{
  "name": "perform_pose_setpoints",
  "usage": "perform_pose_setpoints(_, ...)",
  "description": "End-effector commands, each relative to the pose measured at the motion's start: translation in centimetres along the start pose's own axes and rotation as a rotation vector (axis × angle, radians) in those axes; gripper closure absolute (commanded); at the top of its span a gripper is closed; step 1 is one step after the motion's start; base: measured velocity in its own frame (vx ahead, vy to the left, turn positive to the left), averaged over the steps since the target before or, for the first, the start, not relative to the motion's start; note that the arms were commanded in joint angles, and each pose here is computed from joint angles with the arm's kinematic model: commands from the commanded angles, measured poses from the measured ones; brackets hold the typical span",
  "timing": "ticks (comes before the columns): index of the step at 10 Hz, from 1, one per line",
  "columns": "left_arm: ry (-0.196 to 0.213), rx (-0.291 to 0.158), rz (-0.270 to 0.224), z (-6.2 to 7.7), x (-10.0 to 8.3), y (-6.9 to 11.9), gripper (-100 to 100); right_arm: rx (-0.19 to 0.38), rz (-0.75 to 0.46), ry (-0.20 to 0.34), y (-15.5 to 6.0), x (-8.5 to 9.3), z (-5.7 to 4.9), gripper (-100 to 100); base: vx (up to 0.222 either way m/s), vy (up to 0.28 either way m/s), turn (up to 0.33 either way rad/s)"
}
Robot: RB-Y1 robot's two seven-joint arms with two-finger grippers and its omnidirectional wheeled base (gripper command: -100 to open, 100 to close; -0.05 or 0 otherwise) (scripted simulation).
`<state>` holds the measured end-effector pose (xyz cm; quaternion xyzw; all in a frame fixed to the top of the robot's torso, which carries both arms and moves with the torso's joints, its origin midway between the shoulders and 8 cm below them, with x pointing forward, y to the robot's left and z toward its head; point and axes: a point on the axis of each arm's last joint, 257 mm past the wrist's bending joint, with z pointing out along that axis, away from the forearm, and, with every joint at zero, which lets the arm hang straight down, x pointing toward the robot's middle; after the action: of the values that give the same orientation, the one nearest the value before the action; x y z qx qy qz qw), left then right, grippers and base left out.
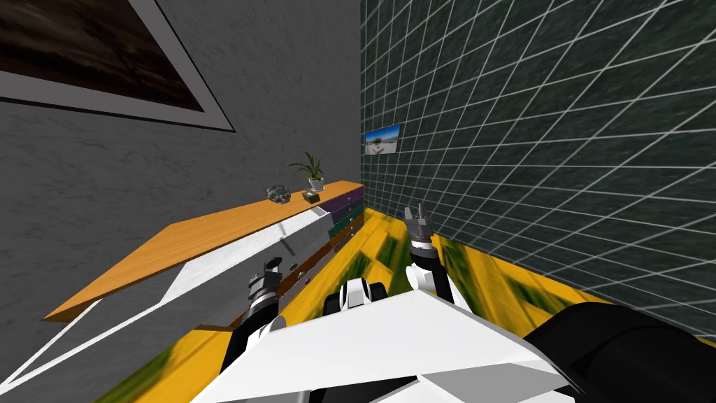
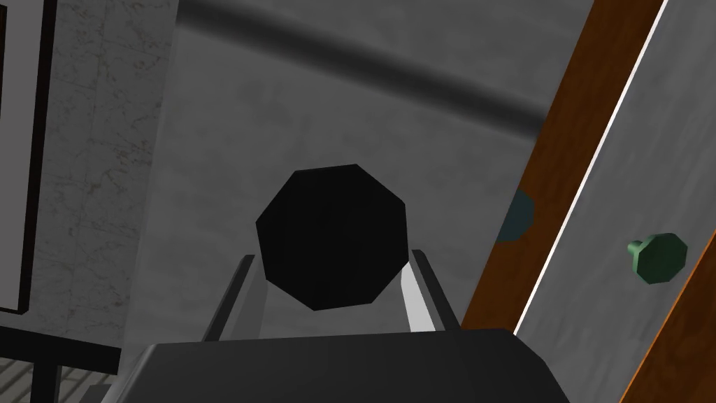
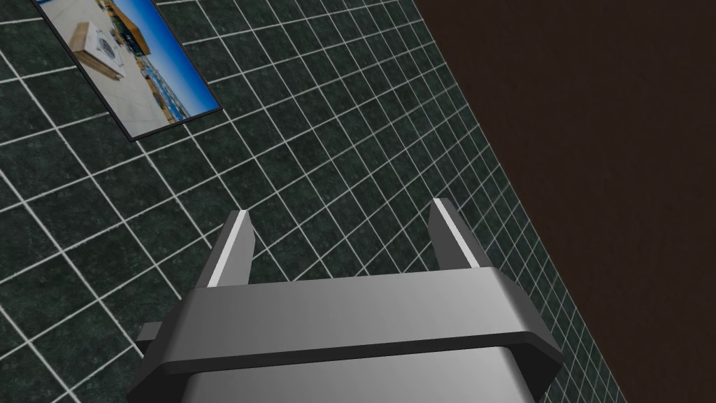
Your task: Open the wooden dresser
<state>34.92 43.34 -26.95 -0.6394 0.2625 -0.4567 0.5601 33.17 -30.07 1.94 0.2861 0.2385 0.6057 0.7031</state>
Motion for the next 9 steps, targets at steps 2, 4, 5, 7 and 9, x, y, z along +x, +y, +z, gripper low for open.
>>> perform_pose_setpoints(2, 0.004, 0.001, 0.002, -0.4, 0.3, -0.1, 100, 0.0, 0.0, 0.0, 0.0, 0.0, 0.0, 0, -0.16, -0.148, 0.01)
perform_pose_setpoints(4, 0.003, 0.004, 0.002, -0.5, 0.2, -0.2, 100, 0.0, 0.0, 0.0, 0.0, 0.0, 0.0, 0, -0.113, -0.114, 0.009)
perform_pose_setpoints(5, 0.003, -0.002, 0.002, -0.8, 0.3, 0.0, 100, 0.0, 0.0, 0.0, 0.0, 0.0, 0.0, 0, -0.099, -0.084, 0.004)
perform_pose_setpoints(7, 0.001, 0.004, 0.002, -0.9, 0.1, -0.8, -100, 0.0, 0.0, 0.0, 0.0, 0.0, 0.0, 0, -0.081, -0.092, 0.007)
perform_pose_setpoints(9, -0.003, 0.004, 0.001, -1.2, -0.2, -2.0, -100, 0.0, 0.0, 0.0, 0.0, 0.0, 0.0, 0, 0.034, 0.002, -0.012)
